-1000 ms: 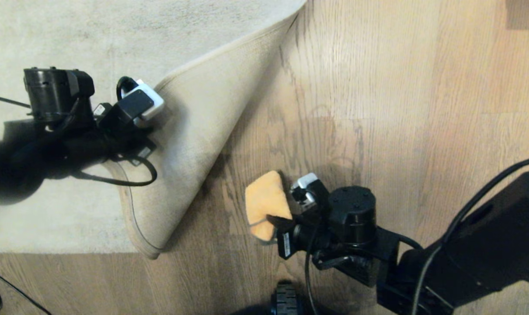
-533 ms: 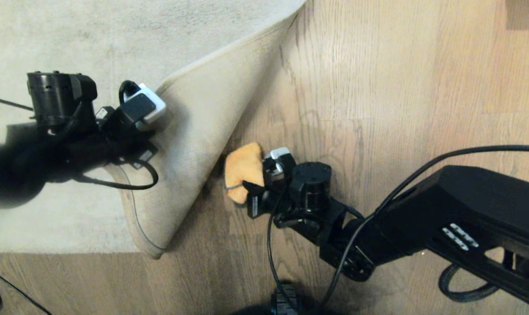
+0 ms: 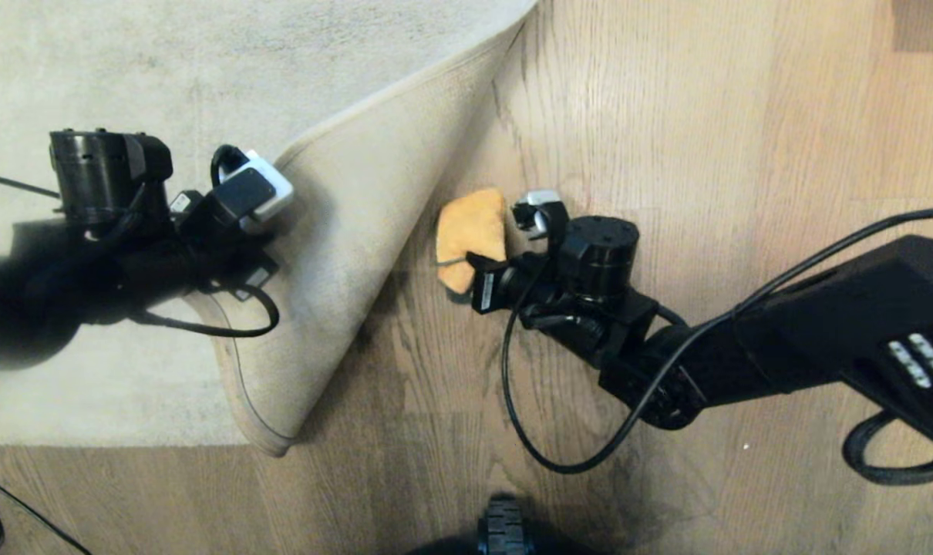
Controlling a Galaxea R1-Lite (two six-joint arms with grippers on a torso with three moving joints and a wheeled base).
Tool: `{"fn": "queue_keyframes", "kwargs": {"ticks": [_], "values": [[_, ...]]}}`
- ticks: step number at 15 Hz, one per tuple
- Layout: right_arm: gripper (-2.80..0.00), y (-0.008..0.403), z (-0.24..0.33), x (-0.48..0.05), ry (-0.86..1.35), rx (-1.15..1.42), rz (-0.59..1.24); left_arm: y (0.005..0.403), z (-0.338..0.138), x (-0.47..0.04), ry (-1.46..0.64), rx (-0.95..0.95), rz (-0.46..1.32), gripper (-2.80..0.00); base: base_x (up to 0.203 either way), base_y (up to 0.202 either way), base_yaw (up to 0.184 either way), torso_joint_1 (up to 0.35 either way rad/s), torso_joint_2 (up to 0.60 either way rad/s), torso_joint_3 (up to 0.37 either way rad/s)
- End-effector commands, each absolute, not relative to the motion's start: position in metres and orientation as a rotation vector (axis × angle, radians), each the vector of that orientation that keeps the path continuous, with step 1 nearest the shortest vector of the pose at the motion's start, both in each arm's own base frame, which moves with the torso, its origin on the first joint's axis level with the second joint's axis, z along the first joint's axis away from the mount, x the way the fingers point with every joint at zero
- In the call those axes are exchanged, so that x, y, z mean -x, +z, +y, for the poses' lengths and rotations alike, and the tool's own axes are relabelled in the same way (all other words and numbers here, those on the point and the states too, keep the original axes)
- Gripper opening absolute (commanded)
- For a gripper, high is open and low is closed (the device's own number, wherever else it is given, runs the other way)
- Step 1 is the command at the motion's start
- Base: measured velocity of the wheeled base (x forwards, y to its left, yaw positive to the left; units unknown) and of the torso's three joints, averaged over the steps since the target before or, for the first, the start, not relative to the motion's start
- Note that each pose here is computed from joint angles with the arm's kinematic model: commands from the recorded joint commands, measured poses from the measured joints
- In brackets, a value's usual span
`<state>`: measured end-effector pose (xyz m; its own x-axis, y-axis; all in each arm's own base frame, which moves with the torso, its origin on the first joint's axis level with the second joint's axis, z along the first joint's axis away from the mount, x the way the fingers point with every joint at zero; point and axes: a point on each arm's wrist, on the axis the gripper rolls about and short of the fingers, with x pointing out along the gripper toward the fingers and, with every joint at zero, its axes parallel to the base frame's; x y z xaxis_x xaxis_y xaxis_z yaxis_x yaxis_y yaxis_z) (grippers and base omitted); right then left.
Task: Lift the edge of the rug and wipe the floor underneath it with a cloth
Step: Wipe the floor under the carpet with a rag
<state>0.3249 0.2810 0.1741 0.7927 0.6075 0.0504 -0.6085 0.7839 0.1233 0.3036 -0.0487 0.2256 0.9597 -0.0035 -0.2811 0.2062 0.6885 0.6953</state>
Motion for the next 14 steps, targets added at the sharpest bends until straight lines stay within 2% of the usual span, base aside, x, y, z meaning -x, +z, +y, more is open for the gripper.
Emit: {"fn": "queue_keyframes", "kwargs": {"ticks": [1, 6, 11, 14], "values": [[-2.80, 0.216, 0.260, -0.304, 0.648, -0.165, -0.077, 0.225, -0.049, -0.304, -0.119, -0.809, 0.269, -2.80, 0.000, 0.000, 0.000, 0.000, 0.00, 0.000], [-2.80, 0.223, 0.221, -0.257, 0.643, -0.140, -0.025, 0.224, -0.049, -0.304, -0.119, -0.808, 0.271, -2.80, 0.000, 0.000, 0.000, 0.000, 0.00, 0.000], [-2.80, 0.200, 0.190, -0.209, 0.663, -0.096, 0.067, 0.224, -0.049, -0.304, -0.120, -0.811, 0.272, -2.80, 0.000, 0.000, 0.000, 0.000, 0.00, 0.000], [-2.80, 0.177, 0.196, -0.193, 0.713, -0.053, 0.149, 0.224, -0.049, -0.304, -0.122, -0.812, 0.272, -2.80, 0.000, 0.000, 0.000, 0.000, 0.00, 0.000]]}}
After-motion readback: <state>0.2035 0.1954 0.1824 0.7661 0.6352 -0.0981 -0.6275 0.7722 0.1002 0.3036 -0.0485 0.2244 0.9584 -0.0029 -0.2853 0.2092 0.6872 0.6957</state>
